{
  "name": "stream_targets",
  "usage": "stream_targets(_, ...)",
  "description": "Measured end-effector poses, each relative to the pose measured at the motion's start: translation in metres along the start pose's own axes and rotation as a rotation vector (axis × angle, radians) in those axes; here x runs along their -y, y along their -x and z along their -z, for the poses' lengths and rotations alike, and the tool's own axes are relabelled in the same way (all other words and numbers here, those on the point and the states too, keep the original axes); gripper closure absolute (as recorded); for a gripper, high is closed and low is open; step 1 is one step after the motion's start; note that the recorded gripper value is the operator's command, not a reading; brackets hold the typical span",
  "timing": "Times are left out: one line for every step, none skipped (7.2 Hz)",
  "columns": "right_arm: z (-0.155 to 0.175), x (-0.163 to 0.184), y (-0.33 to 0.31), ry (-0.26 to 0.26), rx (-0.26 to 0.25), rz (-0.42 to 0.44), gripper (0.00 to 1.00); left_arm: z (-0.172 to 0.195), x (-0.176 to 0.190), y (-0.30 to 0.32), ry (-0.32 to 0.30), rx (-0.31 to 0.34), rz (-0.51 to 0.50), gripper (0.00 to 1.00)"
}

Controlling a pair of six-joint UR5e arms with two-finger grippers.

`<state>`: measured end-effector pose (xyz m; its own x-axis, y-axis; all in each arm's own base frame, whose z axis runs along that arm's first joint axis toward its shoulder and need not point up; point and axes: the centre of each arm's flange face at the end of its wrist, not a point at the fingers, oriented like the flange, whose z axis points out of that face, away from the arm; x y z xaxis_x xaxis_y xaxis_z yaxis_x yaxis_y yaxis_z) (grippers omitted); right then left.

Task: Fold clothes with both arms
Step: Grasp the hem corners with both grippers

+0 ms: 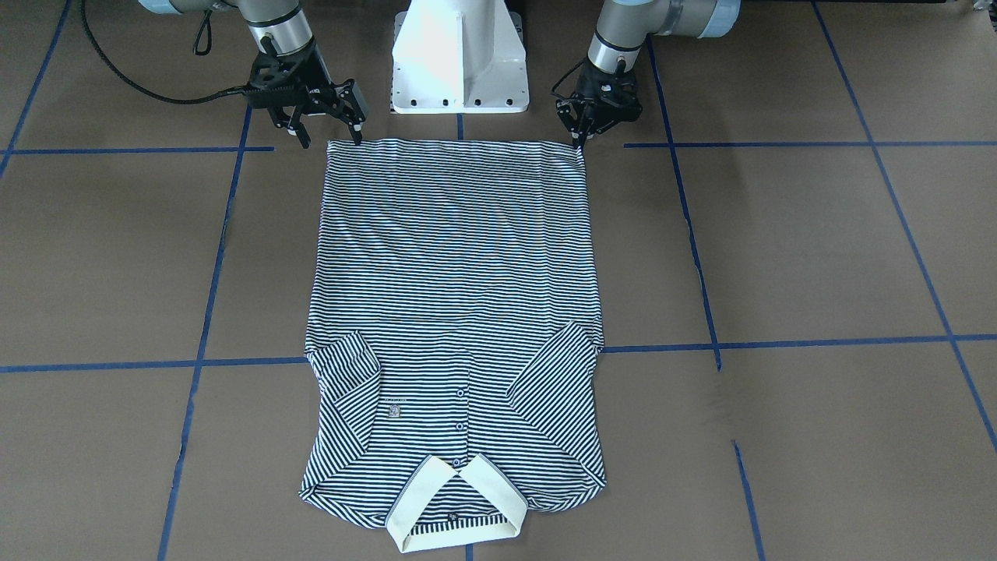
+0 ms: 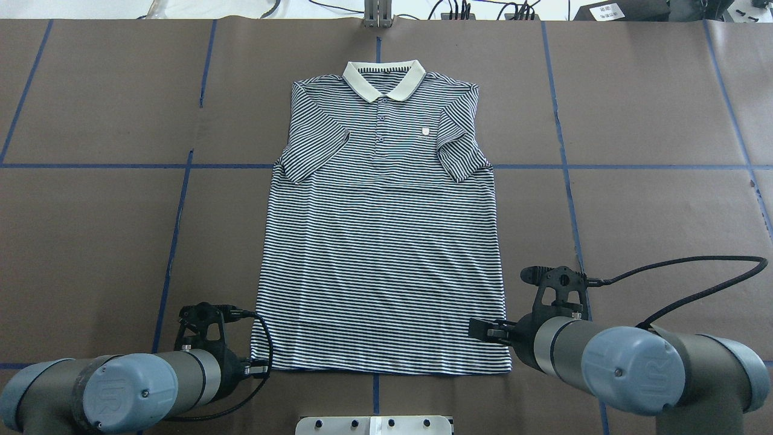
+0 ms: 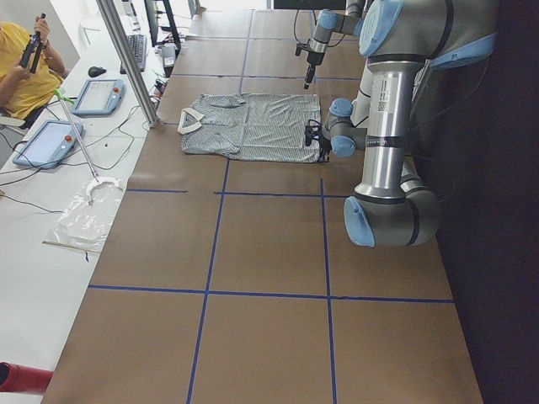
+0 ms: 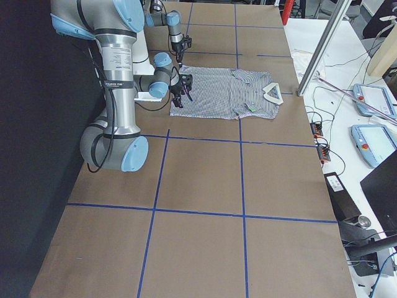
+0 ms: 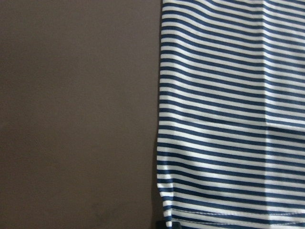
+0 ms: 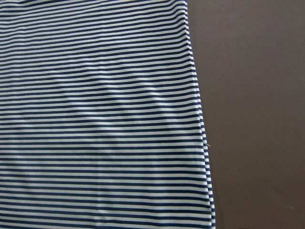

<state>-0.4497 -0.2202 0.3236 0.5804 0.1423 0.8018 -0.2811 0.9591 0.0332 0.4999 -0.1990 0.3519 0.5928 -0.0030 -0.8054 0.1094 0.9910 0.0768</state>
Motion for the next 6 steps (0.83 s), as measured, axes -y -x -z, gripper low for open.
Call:
stream_targets(-0.009,-0.021,-0.002,-0.019,-0.042,-0.064,0.43,0.001,0.000,-0.003,0.000,-0.006,0.001,1.00)
stream_targets(-0.017,-0.043,-0.003,-0.047,-0.068,-0.123,0.40,0.002,0.000,-0.005,0.001,-0.011,0.002,1.00)
stream_targets(-0.021,-0.058,-0.004,-0.070,-0.078,-0.162,0.35,0.003,-0.001,-0.006,0.002,-0.014,0.002,1.00)
stream_targets(-0.024,-0.065,-0.006,-0.082,-0.091,-0.173,0.36,0.004,-0.001,-0.009,0.002,-0.019,0.003,1.00)
stream_targets(-0.027,-0.068,-0.008,-0.088,-0.107,-0.172,0.38,0.005,-0.001,-0.011,0.002,-0.023,0.003,1.00)
stream_targets(-0.032,-0.071,-0.010,-0.093,-0.119,-0.168,0.41,0.005,-0.001,-0.012,0.002,-0.025,0.003,1.00)
